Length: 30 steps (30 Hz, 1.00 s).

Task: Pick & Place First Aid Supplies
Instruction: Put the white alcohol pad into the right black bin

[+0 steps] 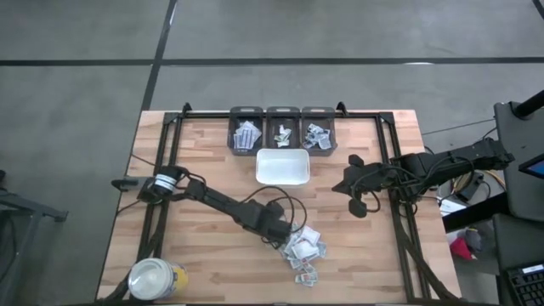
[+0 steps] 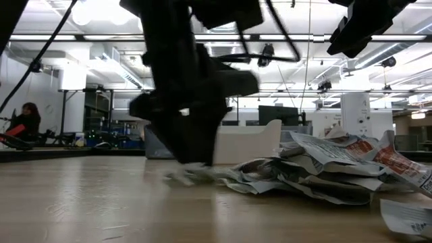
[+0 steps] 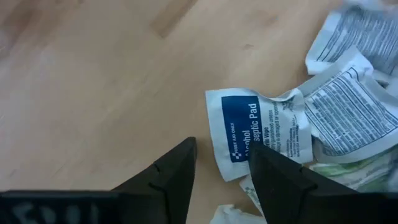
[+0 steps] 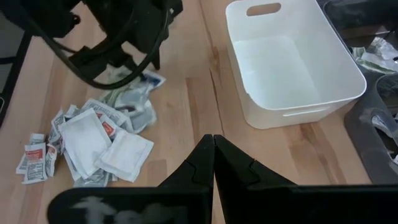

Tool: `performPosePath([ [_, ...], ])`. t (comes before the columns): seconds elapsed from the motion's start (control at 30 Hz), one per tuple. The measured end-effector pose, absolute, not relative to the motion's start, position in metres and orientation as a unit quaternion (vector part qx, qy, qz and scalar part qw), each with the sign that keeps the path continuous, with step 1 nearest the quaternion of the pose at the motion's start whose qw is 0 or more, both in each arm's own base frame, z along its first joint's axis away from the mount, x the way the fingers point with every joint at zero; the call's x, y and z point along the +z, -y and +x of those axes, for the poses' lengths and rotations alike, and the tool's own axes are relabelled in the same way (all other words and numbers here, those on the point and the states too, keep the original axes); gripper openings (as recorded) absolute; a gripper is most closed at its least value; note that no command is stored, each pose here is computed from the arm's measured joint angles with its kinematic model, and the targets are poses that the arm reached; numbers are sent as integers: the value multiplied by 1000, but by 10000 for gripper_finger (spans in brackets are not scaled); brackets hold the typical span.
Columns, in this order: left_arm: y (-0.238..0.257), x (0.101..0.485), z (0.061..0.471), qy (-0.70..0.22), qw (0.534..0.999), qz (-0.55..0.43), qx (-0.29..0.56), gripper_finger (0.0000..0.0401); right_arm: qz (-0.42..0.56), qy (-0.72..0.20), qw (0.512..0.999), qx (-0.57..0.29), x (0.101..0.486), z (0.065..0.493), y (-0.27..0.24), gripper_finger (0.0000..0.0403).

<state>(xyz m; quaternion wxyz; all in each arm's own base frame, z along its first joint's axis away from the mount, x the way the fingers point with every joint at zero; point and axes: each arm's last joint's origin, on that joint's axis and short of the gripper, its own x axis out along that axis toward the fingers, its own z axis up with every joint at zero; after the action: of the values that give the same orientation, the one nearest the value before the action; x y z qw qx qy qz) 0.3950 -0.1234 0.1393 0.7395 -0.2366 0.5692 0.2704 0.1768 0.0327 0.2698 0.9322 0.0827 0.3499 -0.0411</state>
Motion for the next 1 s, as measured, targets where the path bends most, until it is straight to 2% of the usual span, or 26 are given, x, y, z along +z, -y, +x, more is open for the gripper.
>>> performPosePath([
  [0.27, 114, 163, 391, -524, 759, -231, 309, 169, 81, -351, 932, -41, 270, 177, -33, 8],
  [0.8, 88, 168, 393, -522, 745, -240, 340, 169, 81, -351, 932, -41, 270, 177, -33, 8],
  [1.0, 90, 168, 393, -537, 736, -259, 320, 169, 81, -351, 932, -41, 270, 177, -33, 8],
])
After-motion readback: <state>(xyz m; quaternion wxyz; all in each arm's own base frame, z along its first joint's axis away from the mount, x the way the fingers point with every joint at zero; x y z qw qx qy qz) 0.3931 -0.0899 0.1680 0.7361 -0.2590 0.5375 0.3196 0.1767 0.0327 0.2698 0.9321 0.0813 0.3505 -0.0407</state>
